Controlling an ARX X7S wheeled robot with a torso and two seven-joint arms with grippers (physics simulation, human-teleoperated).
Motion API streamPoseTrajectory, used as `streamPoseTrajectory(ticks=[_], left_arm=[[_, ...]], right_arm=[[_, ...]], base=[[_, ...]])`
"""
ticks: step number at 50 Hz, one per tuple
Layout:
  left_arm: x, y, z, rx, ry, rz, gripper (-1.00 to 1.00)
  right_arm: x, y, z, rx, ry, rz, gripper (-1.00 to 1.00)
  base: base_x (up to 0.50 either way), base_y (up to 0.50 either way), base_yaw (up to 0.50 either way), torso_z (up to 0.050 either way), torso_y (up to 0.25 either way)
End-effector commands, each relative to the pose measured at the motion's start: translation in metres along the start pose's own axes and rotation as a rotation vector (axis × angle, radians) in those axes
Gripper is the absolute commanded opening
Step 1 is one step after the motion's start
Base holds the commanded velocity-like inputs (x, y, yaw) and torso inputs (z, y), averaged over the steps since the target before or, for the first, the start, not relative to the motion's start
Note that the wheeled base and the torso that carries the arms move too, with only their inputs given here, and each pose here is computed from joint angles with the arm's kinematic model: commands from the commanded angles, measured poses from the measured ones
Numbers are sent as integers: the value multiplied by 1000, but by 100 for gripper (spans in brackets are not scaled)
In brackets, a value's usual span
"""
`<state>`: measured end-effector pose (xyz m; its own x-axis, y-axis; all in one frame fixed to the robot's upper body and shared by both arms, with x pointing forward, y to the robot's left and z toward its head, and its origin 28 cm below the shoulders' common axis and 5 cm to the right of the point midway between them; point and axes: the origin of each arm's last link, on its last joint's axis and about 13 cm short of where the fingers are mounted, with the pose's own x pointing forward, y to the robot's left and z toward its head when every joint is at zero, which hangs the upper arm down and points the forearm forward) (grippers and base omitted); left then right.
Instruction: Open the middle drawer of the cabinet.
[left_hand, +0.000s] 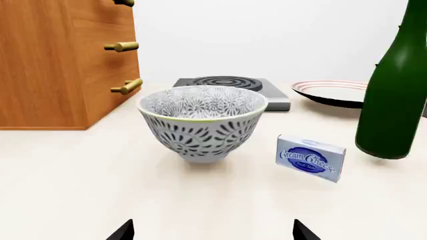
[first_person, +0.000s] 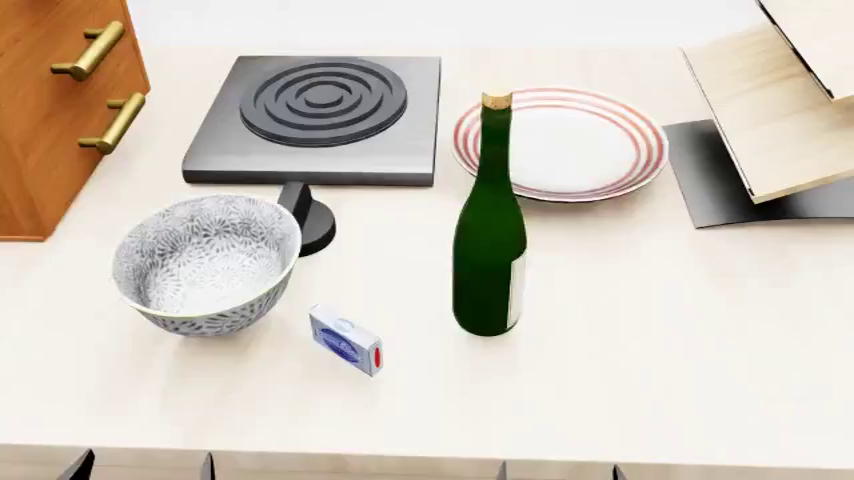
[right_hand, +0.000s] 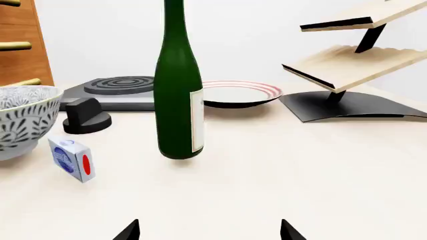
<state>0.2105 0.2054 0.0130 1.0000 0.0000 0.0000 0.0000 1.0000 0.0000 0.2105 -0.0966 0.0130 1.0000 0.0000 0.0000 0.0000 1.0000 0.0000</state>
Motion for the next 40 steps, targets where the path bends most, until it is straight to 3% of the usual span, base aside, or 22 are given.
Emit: streamPoseTrajectory(ticks=[1,26,27,30,32,40], left_arm=[[0,0,0,11,-8,3,100],[3,2,0,42,-23,28,100],[2,3,-2,94,-21,46,100],[-2,4,-2,124,-55,51,100],[-2,4,0,85,-57,26,100],[-5,4,7,87,-63,31,100]], right_arm=[[0,1,-1,-6,1,1,100],[-1,1,0,-1,-3,-10,100],[-1,1,0,-2,12,-12,100],[-3,2,0,-13,14,-15,100],[-3,2,2,-19,11,-18,100],[-5,2,7,-35,13,-38,100]], base=[[0,0,0,0,0],[0,0,0,0,0],[0,0,0,0,0],[0,0,0,0,0],[0,0,0,0,0],[0,0,0,0,0]])
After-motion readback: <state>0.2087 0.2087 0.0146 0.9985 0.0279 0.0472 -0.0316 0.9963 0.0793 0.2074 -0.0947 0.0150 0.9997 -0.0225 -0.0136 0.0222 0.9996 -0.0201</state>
